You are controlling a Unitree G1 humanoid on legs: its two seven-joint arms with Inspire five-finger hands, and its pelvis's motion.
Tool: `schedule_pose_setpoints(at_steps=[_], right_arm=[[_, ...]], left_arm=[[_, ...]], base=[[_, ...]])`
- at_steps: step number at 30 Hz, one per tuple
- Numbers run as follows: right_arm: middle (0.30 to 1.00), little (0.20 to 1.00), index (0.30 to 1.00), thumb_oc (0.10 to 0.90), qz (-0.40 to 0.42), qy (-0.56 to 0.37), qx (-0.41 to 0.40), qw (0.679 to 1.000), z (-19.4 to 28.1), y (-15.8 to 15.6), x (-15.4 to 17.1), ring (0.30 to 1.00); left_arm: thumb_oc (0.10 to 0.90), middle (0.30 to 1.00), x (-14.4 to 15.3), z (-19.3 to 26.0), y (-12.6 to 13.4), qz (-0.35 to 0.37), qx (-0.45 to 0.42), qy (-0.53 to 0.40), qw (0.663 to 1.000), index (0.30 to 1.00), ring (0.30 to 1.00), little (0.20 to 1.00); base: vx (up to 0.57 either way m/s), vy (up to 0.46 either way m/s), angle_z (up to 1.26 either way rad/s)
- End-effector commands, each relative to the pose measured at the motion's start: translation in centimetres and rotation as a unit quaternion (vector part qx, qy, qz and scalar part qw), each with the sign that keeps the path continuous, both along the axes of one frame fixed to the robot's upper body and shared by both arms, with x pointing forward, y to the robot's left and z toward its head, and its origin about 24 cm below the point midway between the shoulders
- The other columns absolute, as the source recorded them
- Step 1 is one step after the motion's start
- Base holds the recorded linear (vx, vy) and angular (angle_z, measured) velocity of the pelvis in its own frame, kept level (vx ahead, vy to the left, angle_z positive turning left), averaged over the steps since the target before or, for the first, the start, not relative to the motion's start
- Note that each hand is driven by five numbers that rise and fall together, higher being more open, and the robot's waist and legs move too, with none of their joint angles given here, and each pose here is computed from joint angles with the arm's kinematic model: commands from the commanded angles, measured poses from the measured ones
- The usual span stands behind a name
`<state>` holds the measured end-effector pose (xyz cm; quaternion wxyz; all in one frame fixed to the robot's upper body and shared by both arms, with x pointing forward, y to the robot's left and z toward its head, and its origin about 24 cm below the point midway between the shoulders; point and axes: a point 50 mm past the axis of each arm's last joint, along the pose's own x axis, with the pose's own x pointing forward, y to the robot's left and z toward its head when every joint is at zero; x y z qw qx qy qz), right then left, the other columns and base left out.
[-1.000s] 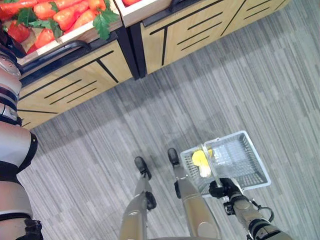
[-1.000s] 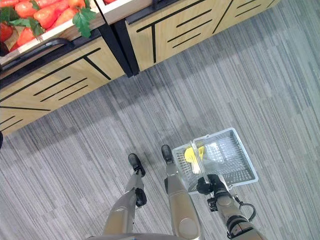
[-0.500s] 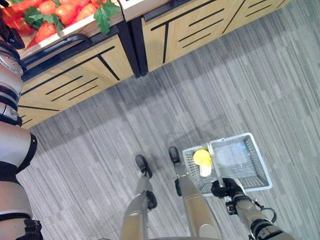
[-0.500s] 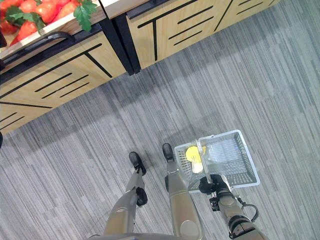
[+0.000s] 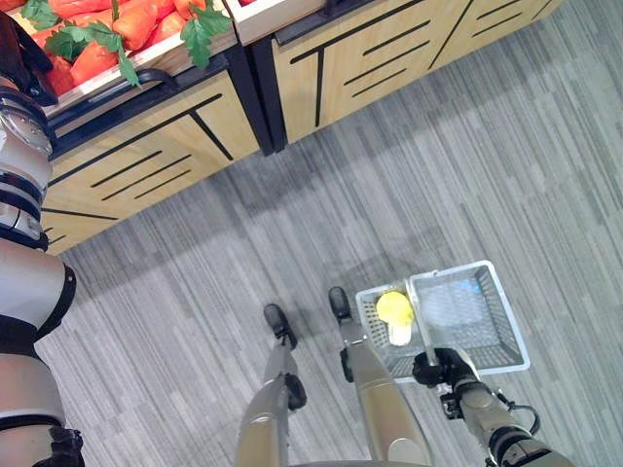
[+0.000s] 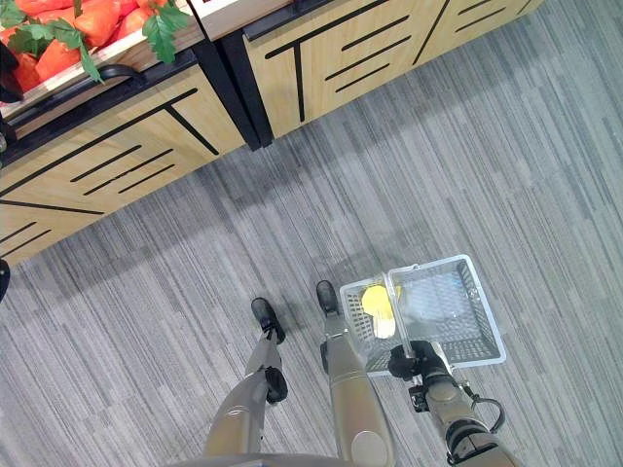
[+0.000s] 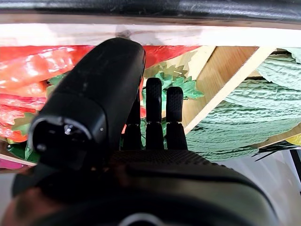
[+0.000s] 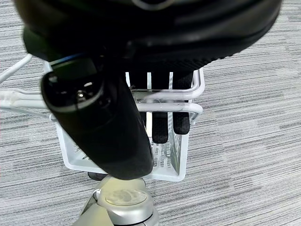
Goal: Get the vegetables into the basket
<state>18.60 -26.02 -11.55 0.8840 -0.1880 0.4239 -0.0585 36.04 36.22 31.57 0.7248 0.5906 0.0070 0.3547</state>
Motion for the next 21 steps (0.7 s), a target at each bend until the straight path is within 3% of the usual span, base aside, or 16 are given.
schedule_pose_setpoints(at_steps=[1, 21], right_arm=[[0.3, 0.3, 0.3, 0.4, -0.026, 0.096, 0.001, 0.995, -2.5, -1.0, -6.8, 0.3], [0.3, 0.3, 0.3, 0.4, -0.014, 0.094, -0.004, 0.995, -2.6, -0.6, -6.8, 0.3]], left_arm=[[0.9, 1.0, -0.7, 1.4, 0.8, 0.03, 0.008, -0.012, 0.999, 1.0, 1.0, 1.0], [0.9, 1.0, -0.5, 3.0, -0.9, -0.008, 0.021, -0.103, 0.994, 1.0, 1.0, 1.0]], base=[[0.0, 0.0, 0.0], [0.0, -0.006, 0.0]])
